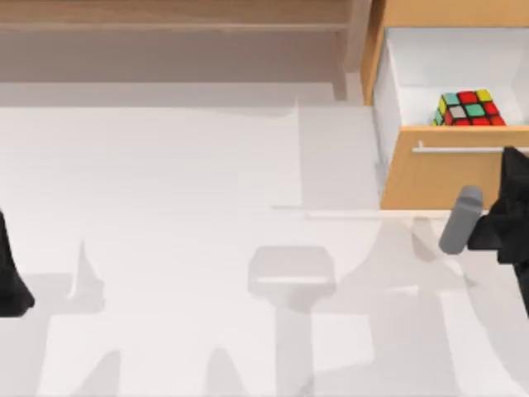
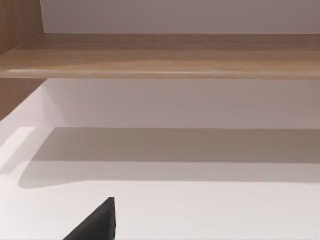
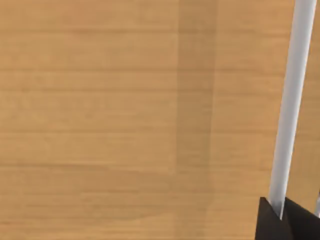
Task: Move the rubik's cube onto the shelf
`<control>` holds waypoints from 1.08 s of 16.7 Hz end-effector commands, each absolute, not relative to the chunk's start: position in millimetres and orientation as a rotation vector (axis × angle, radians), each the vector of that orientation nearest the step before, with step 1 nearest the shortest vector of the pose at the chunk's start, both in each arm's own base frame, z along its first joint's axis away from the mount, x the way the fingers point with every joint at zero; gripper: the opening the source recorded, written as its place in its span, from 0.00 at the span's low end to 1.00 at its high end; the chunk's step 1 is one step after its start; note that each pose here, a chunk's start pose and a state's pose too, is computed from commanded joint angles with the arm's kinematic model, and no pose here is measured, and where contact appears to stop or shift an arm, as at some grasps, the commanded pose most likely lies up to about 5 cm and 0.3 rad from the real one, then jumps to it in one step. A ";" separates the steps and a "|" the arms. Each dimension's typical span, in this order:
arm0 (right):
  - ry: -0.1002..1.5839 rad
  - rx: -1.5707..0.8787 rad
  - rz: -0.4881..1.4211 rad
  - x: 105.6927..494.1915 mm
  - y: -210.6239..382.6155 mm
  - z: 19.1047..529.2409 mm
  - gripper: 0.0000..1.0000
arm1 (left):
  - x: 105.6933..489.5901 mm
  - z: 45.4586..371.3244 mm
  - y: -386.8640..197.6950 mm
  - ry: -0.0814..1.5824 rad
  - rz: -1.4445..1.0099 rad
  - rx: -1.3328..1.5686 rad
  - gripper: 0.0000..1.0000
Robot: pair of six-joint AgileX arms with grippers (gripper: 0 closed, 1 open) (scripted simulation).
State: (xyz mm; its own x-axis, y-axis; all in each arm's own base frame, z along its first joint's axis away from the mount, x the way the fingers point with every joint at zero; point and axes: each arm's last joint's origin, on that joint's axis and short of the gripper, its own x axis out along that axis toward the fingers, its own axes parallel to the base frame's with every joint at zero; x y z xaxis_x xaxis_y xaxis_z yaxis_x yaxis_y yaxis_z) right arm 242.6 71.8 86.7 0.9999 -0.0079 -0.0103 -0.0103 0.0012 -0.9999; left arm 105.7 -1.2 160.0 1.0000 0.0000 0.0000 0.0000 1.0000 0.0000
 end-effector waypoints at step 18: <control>0.014 -1.570 0.002 242.6 71.8 86.7 1.00 | 105.7 160.0 -1.2 0.000 0.000 0.000 1.00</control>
